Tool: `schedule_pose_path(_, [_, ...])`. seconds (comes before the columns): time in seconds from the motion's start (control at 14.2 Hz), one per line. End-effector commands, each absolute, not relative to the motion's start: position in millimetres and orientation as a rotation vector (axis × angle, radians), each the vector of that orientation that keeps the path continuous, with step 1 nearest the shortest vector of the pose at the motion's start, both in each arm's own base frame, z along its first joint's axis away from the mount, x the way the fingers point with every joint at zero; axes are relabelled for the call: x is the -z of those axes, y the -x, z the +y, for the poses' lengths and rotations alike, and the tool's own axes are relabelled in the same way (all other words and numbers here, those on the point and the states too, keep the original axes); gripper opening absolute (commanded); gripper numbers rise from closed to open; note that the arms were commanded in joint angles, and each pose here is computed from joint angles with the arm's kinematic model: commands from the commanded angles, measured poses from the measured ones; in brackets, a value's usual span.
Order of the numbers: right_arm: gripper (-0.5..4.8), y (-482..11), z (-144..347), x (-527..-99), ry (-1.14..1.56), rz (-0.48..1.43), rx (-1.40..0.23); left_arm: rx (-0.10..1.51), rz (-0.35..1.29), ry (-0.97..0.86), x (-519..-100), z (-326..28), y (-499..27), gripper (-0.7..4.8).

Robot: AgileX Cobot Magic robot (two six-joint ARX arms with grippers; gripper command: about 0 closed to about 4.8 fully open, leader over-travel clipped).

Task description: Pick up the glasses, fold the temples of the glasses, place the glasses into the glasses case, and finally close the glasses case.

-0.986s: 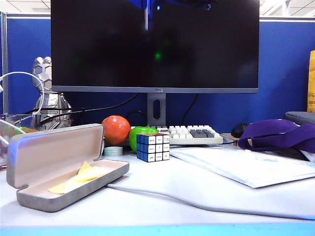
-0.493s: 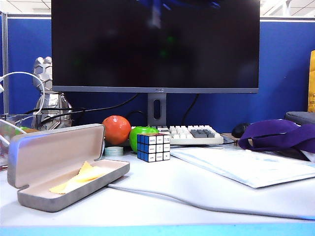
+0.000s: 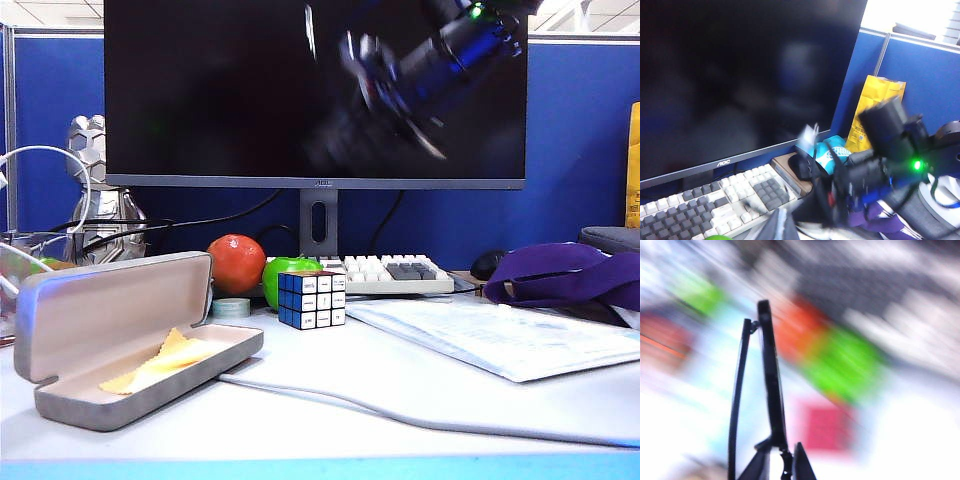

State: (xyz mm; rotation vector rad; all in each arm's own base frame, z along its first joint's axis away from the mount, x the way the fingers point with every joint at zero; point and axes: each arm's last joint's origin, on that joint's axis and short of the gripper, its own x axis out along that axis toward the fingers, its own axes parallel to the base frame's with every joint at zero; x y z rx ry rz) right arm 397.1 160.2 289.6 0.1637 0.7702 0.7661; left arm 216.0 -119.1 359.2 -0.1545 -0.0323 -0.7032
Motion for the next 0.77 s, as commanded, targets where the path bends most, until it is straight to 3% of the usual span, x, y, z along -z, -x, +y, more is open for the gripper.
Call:
schedule_pose_path(0.07, [-0.05,-389,157,-284,0.031,0.828,-0.691,0.711,-0.054,0.154,-363,-119,-215,-0.05])
schedule_pose_path(0.21, [-0.05,-387,157,-283,0.002,0.858,-0.717,0.799,-0.021,0.145,-360,-121,-213,-0.05])
schedule_pose_path(0.49, [-0.05,-384,162,-286,-0.222,0.923,-0.87,1.146,0.131,0.134,-348,-127,-205,-0.05])
schedule_pose_path(0.77, [-0.05,-382,167,-289,-0.322,0.94,-0.937,1.286,0.196,0.142,-344,-129,-201,-0.05])
